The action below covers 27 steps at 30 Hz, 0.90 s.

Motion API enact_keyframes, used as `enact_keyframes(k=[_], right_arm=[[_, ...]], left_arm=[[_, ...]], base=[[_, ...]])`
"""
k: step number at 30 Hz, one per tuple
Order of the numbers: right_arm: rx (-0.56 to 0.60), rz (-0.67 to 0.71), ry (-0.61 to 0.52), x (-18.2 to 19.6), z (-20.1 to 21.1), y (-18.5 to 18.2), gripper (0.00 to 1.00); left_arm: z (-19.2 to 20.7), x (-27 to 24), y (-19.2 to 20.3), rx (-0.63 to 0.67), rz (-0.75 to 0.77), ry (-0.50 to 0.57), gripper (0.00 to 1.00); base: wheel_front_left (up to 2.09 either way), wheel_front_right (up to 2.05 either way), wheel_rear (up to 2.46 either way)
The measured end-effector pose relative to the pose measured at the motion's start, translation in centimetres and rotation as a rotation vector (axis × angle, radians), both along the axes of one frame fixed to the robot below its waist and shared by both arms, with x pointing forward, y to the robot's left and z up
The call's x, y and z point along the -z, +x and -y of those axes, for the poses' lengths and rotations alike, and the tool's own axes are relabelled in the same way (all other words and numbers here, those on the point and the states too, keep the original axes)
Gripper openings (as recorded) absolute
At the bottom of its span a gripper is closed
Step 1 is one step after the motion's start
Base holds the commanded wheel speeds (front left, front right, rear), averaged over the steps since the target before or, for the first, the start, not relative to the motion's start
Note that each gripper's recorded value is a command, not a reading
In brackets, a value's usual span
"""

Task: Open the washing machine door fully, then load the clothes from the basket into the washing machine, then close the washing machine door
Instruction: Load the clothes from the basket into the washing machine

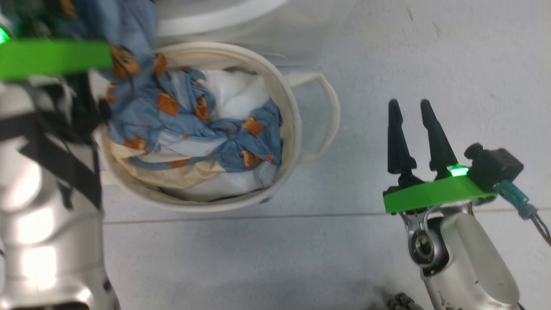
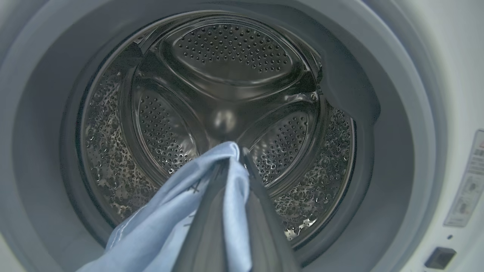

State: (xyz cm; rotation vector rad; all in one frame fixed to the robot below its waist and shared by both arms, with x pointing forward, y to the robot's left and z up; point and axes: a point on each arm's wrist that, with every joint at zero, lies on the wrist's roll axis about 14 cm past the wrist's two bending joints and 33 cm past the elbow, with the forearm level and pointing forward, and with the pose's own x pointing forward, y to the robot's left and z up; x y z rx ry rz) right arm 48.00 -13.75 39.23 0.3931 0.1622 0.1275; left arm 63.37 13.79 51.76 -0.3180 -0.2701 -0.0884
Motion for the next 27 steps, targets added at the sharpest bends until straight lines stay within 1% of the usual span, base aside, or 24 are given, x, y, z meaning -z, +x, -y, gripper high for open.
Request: enact_keyframes(k=[3,9,13,16,19,21,23,24,25,27], right_arm=[[0.015,-0.006,0.023,0.5,0.4,0.6,1.00],[0.057,-0.028,0.033,1.8,1.9,1.1,1.00],[0.081,-0.043,0.032,2.5,2.9,1.1,1.00],[0.092,-0.056,0.028,3.1,3.4,1.2,1.00],[0.091,-0.064,0.033,3.4,3.3,1.0,1.00],[0.096,-0.061,0.042,3.4,3.4,1.2,1.00],[0.091,-0.066,0.040,3.8,3.3,1.2,1.00],[0.085,-0.067,0.041,3.9,3.1,1.3,1.00],[0.076,-0.067,0.040,3.9,2.8,1.3,1.00],[0.067,-0.067,0.045,4.0,2.4,1.4,1.00]], left_arm=[[0.4,-0.1,2.6,0.005,0.019,-0.023,0.00],[1.9,-0.1,7.4,0.032,0.032,-0.076,0.00],[1.9,-2.7,10.0,0.024,0.108,-0.107,0.00],[1.7,-4.5,11.3,0.010,0.164,-0.140,0.00],[1.2,-4.9,11.8,-0.005,0.190,-0.142,0.00],[1.0,-4.2,11.9,-0.014,0.186,-0.139,0.00],[1.2,-2.1,12.3,-0.014,0.129,-0.116,0.00],[1.5,-0.2,12.6,-0.011,0.069,-0.086,0.87],[2.1,1.8,12.6,0.002,0.005,-0.057,1.00],[2.2,4.3,12.4,0.001,-0.066,-0.028,1.00]], base=[[0.00,0.00,0.00],[0.00,0.00,0.00],[0.00,0.00,0.00],[0.00,0.00,0.00],[0.00,0.00,0.00],[0.00,0.00,0.00],[0.00,0.00,0.00],[0.00,0.00,0.00],[0.00,0.00,0.00],[0.00,0.00,0.00]])
